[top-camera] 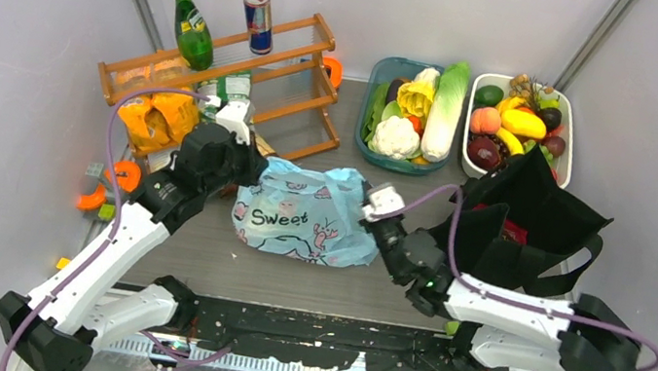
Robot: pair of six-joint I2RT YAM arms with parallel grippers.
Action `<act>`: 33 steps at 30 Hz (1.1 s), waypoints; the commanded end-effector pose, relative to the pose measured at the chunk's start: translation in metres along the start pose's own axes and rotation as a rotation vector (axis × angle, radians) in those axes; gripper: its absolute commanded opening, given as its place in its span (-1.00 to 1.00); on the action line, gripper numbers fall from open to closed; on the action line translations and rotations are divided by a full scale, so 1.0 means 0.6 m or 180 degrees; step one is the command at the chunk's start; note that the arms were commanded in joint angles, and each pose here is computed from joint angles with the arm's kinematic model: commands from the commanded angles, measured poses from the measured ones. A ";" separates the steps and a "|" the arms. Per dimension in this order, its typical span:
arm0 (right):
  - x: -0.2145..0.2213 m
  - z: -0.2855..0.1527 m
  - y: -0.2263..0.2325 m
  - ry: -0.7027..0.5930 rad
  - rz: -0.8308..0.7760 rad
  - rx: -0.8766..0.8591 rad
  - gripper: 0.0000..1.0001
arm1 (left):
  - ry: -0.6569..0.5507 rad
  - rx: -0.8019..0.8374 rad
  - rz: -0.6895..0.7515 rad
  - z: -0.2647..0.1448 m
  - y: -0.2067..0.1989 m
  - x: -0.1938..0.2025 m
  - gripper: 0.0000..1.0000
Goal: Untie the knot of the grocery bags and take out the mixed food
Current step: Untie the takeout bag at the center of the board.
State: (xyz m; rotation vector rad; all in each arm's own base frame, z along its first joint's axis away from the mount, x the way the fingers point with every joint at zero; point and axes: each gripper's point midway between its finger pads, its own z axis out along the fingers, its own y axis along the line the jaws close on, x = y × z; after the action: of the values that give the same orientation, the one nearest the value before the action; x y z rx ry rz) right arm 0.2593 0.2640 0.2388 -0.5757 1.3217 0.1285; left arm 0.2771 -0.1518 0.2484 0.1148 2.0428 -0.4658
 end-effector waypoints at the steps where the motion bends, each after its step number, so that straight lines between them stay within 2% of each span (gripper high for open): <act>1: 0.026 -0.015 -0.003 0.0233 0.1013 -0.0205 -0.90 | -0.0180 -0.0217 0.0035 -0.003 0.029 -0.026 -1.00; 4: 0.044 -0.019 -0.016 0.0426 0.1423 -0.0195 -0.90 | -0.0240 -0.0339 0.0182 -0.015 0.043 -0.033 -0.89; 8: 0.049 -0.025 -0.026 0.0468 0.1761 -0.0171 -0.90 | -0.0396 -0.0243 0.0385 -0.048 0.036 -0.054 0.04; 9: 0.049 -0.026 -0.030 0.0462 0.1804 -0.0162 -0.90 | -0.0461 -0.0189 0.0442 -0.058 0.032 -0.061 0.20; 11: 0.049 -0.026 -0.029 0.0478 0.1900 -0.0182 -0.90 | -0.0633 -0.0020 0.0527 -0.081 0.016 -0.078 0.40; 17: 0.051 -0.020 -0.024 0.0512 0.2005 -0.0206 -0.90 | -0.0779 0.1083 0.0691 -0.119 -0.086 -0.075 0.45; 21: 0.055 -0.015 -0.018 0.0544 0.2060 -0.0244 -0.90 | -0.0714 0.1551 0.0985 -0.121 -0.149 -0.047 0.45; 26: 0.052 -0.015 -0.013 0.0537 0.2127 -0.0304 -0.90 | -0.0599 0.1349 0.1450 -0.093 -0.169 -0.027 0.50; 33: 0.052 -0.021 -0.013 0.0525 0.2202 -0.0327 -0.90 | -0.0678 0.0434 0.2074 -0.040 -0.133 -0.037 0.59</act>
State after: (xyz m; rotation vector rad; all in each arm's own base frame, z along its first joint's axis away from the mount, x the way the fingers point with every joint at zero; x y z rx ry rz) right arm 0.2611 0.2430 0.1957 -0.2250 1.6825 0.6756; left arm 0.2161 -0.2343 0.2719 0.8417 1.7408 -0.4585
